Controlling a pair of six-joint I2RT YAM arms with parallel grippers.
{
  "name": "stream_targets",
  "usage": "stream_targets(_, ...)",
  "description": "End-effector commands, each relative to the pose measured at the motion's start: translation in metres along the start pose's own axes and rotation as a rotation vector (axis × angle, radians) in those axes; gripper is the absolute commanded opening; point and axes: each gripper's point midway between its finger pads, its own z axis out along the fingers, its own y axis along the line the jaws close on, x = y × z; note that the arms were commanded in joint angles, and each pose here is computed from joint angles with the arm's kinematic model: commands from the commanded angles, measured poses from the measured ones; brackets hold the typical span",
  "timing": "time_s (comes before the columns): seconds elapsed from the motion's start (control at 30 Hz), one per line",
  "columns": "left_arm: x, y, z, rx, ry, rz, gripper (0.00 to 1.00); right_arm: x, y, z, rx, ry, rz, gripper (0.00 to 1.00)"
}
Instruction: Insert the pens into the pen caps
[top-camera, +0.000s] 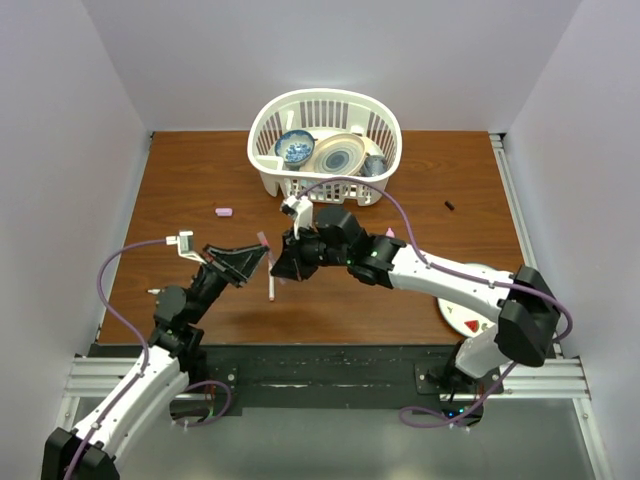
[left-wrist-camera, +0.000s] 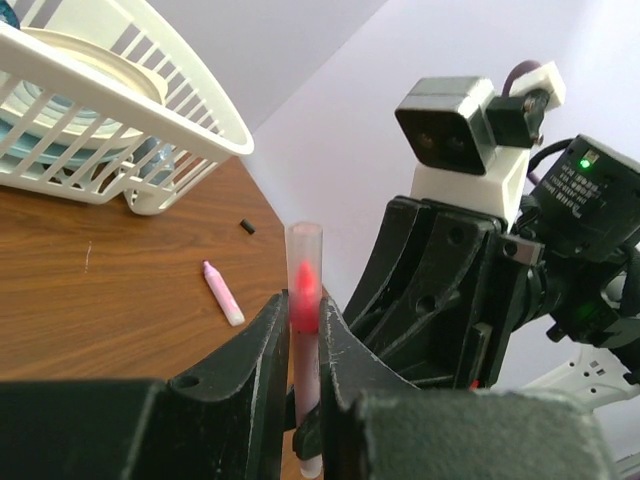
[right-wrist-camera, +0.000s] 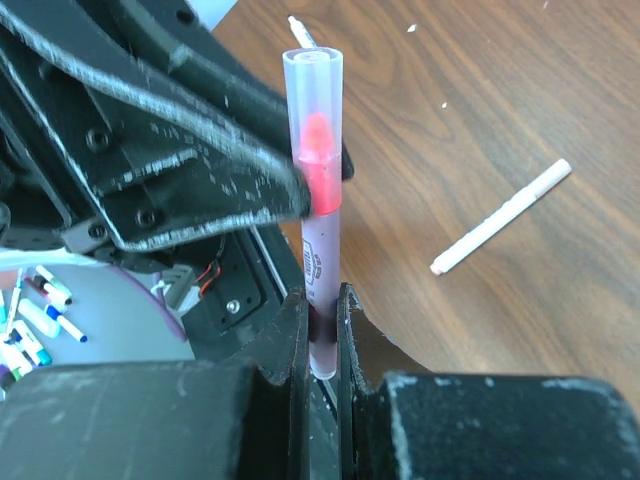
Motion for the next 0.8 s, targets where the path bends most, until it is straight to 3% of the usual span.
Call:
stream_targets(0.0, 0.112, 0.000, -0.054, 0.111, 0.522, -0.118, 0.00, -0.227, 0.026, -0.069, -0.001, -0.721, -0.114, 0.00)
stream_targets(0.07, 0.111, 0.001, -0.052, 0.098, 0.515, -0.124, 0.00, -0.226, 0.038, -0.058, -0.056, -0.671, -0.164, 0.00)
stream_targets(0.13, 0.099, -0.013, -0.044, 0.124, 0.501, -0.113, 0.00, -0.200, 0.042, -0.043, -0.095, -0.576, -0.185, 0.00)
stream_targets(0.3, 0.069, -0.049, -0.017, 0.186, 0.483, -0.079, 0.03, -0.142, 0.027, -0.029, -0.103, -0.492, -0.145, 0.00)
stream_targets(0.43, 0.063, -0.052, -0.008, 0.168, 0.503, -0.052, 0.39, -0.106, 0.010, -0.036, -0.054, -0.446, -0.125, 0.00)
stream_targets(0.5, 0.055, -0.058, -0.003, 0.171, 0.484, -0.027, 0.49, -0.097, 0.002, -0.046, -0.004, -0.425, -0.126, 0.00)
stream_targets(0.53, 0.054, -0.056, -0.002, 0.155, 0.480, -0.015, 0.68, -0.083, -0.006, -0.047, 0.019, -0.398, -0.115, 0.00)
stream_targets(0.57, 0.045, -0.058, 0.003, 0.140, 0.445, -0.001, 0.81, -0.076, -0.011, -0.049, 0.041, -0.382, -0.104, 0.00)
stream_targets(0.63, 0.037, -0.055, 0.008, 0.092, 0.415, 0.007, 1.00, -0.046, -0.029, -0.055, 0.110, -0.312, -0.068, 0.00)
stream_targets(0.77, 0.026, -0.050, 0.017, 0.002, 0.407, 0.032, 1.00, -0.001, -0.056, -0.075, 0.227, -0.239, 0.021, 0.00)
